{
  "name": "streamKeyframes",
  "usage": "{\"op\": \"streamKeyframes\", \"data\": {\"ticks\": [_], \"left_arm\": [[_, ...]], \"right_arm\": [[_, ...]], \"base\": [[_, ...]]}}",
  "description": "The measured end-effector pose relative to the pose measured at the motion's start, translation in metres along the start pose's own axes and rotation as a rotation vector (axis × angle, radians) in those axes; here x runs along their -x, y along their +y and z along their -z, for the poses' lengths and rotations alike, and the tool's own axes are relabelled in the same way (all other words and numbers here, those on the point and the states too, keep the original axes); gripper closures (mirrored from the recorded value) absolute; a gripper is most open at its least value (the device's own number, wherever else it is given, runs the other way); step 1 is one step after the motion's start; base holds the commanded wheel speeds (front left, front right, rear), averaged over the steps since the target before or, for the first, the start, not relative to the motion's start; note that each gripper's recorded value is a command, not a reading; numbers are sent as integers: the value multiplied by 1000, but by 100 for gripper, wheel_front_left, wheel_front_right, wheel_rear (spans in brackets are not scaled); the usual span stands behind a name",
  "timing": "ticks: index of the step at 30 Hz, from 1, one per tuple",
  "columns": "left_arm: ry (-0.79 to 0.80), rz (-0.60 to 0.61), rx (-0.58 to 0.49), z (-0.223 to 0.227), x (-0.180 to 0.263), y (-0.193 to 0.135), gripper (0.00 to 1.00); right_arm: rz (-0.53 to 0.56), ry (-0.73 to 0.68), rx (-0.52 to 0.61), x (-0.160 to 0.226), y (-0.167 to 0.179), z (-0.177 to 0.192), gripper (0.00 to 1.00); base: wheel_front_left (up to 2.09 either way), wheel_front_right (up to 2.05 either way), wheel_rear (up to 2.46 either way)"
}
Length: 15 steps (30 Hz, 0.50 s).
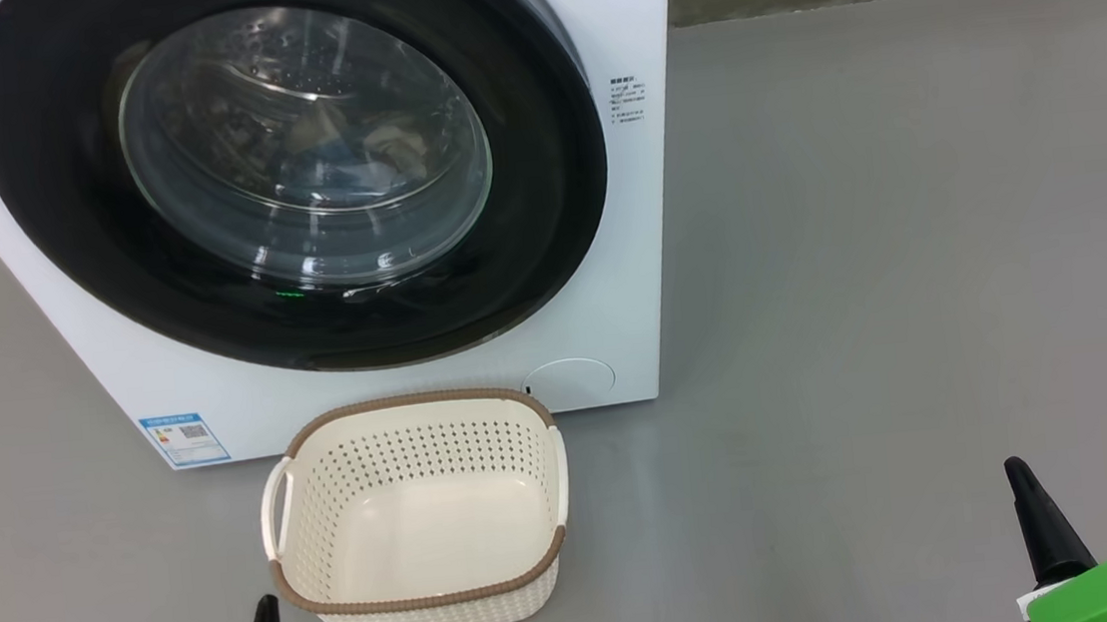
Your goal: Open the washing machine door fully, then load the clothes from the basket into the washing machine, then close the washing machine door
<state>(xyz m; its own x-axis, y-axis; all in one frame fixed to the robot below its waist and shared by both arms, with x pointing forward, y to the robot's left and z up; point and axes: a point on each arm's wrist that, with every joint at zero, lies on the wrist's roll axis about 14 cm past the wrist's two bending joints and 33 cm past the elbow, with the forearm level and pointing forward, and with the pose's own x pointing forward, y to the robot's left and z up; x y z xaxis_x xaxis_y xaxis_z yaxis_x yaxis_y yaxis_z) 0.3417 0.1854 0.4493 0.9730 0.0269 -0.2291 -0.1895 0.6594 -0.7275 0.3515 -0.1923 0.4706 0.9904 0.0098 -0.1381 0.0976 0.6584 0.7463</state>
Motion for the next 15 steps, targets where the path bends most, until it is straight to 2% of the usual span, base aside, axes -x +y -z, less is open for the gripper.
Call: {"op": "streamKeyframes", "data": {"ticks": [15], "left_arm": [[11, 20, 153, -3, -7, -6, 100]], "right_arm": [[5, -7, -154, -2, -3, -1, 100]], "base": [[0, 0, 0]]}}
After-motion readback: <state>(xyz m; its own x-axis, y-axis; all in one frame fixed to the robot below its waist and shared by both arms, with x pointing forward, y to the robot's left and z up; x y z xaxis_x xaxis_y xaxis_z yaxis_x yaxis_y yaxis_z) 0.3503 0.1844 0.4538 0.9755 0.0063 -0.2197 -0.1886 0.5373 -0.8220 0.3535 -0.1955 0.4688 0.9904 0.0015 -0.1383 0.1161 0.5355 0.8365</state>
